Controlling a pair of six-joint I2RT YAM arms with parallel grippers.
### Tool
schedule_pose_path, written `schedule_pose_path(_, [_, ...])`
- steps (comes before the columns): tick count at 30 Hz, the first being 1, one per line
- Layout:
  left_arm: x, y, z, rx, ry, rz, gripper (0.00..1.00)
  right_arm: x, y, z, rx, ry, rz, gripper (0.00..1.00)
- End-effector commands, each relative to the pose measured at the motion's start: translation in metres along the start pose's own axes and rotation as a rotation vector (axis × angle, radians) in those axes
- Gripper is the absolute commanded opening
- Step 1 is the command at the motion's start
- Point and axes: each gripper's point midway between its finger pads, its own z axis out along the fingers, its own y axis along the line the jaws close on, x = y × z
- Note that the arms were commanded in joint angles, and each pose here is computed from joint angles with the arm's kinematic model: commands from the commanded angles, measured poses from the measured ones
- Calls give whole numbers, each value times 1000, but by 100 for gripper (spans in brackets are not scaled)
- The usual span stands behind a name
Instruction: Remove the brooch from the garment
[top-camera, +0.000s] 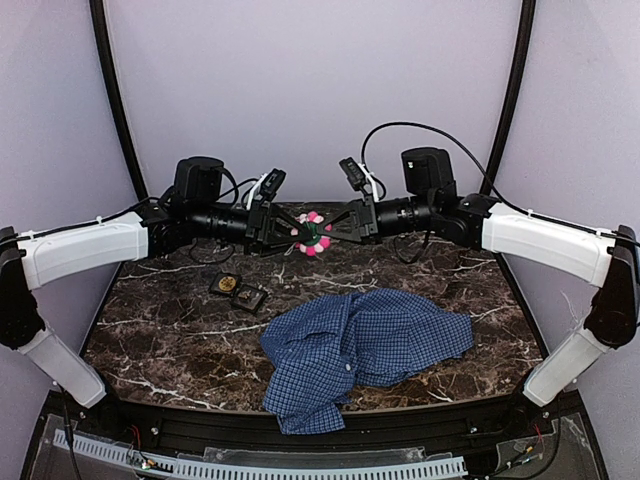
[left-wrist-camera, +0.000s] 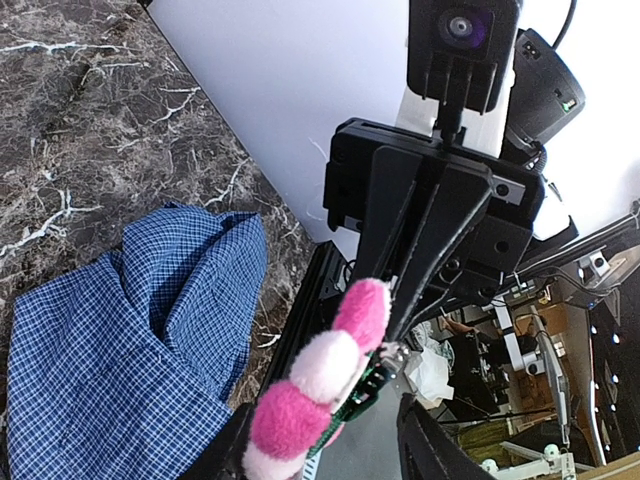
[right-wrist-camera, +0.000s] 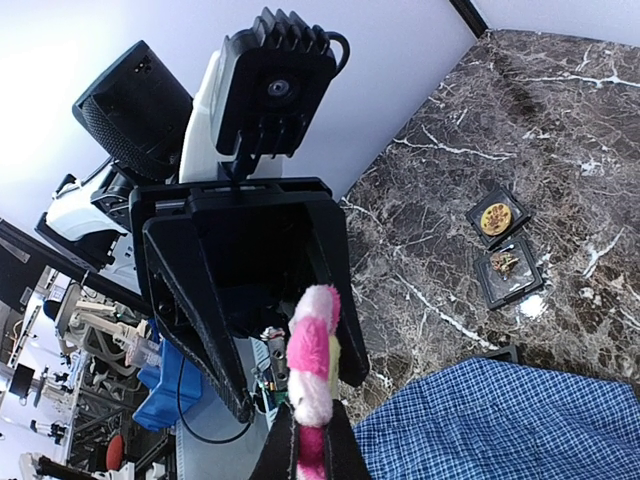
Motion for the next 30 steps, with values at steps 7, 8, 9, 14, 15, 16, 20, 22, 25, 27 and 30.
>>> schedule_pose_path(7, [-4,-3,-4,-9,-22,2,28,-3,9,2,3,0,-38,0])
schedule_pose_path(8, [-3,-2,-4,-10,-21,-1,27,-3,8,2,3,2,-37,0])
schedule_pose_path(9, [-3,-2,-4,-9,-20,-1,25,-2,9,3,1,4,-39,0])
schedule_pose_path(14, [-3,-2,-3,-7,-18,-4,17,2,8,4,4,20,-39,0])
schedule_pose_path(15, [-3,-2,-3,-6,-17,-3,15,3,8,4,3,22,-37,0])
schedule_pose_path(16, [-2,-1,-3,-6,-16,-4,14,3,8,4,1,22,-38,0])
schedule_pose_path(20, [-2,-4,-2,9,-12,-5,10,5,10,5,-18,34,-37,0])
schedule_pose_path(22, [-3,-7,-2,29,-15,2,13,6,10,5,-17,35,-37,0])
schedule_pose_path(25, [-5,-14,-4,55,-22,23,20,5,8,4,1,25,-35,0])
schedule_pose_path(27, [-4,-18,-5,69,-22,33,27,3,8,3,6,21,-36,0])
schedule_pose_path(30, [-6,-20,-6,74,-33,41,36,3,9,5,-2,23,-38,0])
